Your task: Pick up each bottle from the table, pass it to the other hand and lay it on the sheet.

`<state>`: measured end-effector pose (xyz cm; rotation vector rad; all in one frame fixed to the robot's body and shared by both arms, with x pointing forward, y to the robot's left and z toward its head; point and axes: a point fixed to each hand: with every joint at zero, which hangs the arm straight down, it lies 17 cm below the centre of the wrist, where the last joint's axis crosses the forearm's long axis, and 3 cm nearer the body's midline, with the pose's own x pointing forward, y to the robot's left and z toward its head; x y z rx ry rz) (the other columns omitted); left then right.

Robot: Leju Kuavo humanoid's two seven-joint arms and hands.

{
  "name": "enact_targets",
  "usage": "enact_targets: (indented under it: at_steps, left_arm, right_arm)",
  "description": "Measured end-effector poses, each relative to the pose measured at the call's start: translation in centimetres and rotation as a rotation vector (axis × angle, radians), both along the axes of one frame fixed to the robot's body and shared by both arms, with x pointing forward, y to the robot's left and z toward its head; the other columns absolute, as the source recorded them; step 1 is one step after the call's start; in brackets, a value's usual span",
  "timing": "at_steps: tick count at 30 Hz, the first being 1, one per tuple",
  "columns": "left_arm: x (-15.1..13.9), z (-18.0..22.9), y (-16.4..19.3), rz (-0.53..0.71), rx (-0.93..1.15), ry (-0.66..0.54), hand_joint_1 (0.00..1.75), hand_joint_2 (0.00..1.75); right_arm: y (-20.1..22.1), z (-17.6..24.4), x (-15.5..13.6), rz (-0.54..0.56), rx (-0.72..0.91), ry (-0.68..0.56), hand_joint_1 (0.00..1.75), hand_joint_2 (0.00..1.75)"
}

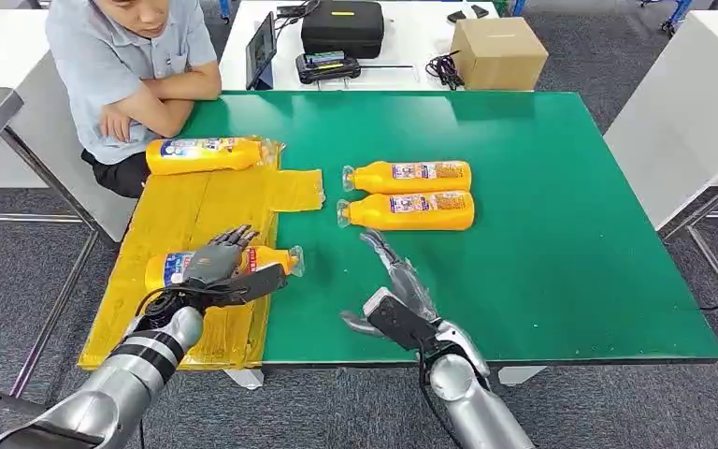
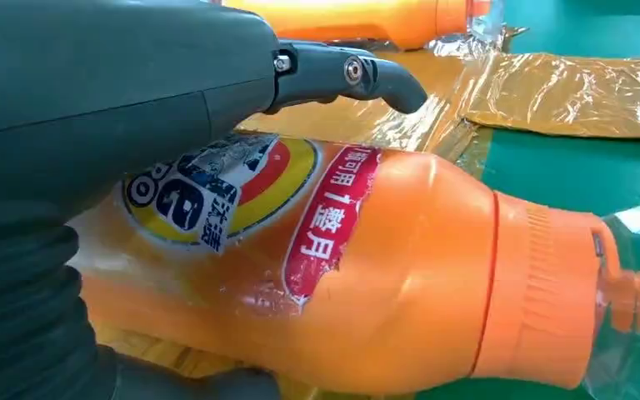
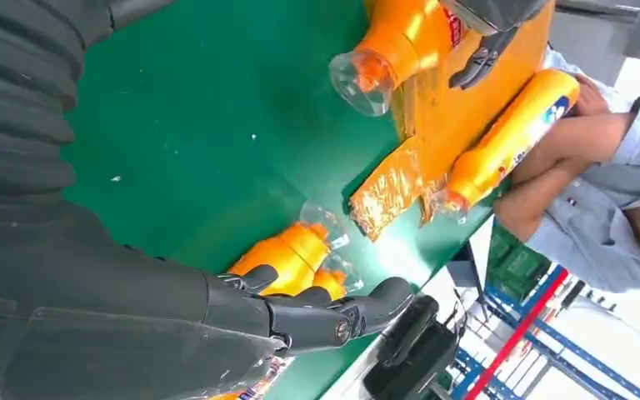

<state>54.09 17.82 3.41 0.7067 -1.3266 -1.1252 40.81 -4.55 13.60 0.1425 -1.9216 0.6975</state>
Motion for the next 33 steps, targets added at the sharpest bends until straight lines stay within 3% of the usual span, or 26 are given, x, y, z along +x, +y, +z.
enact_targets:
  at_steps: [5, 18, 33]
  left_arm:
    - [-0.1, 1.1, -0.6, -0.012, -0.023, -0.073, 0.00, 1.75]
    - [-3.2, 5.2, -6.7, -0.100, -0.202, -0.187, 0.00, 1.75]
    - [-4.2, 7.8, -8.0, -0.129, -0.257, -0.260, 0.00, 1.75]
  right_arm:
    - [-0.1, -0.2, 0.0, -0.002, -0.007, 0.001, 0.00, 1.75]
    - [-0.9, -1.5, -0.3, -0.036, -0.037, 0.008, 0.00, 1.75]
    - [-1.0, -1.8, -0.5, -0.043, -0.042, 0.013, 0.00, 1.75]
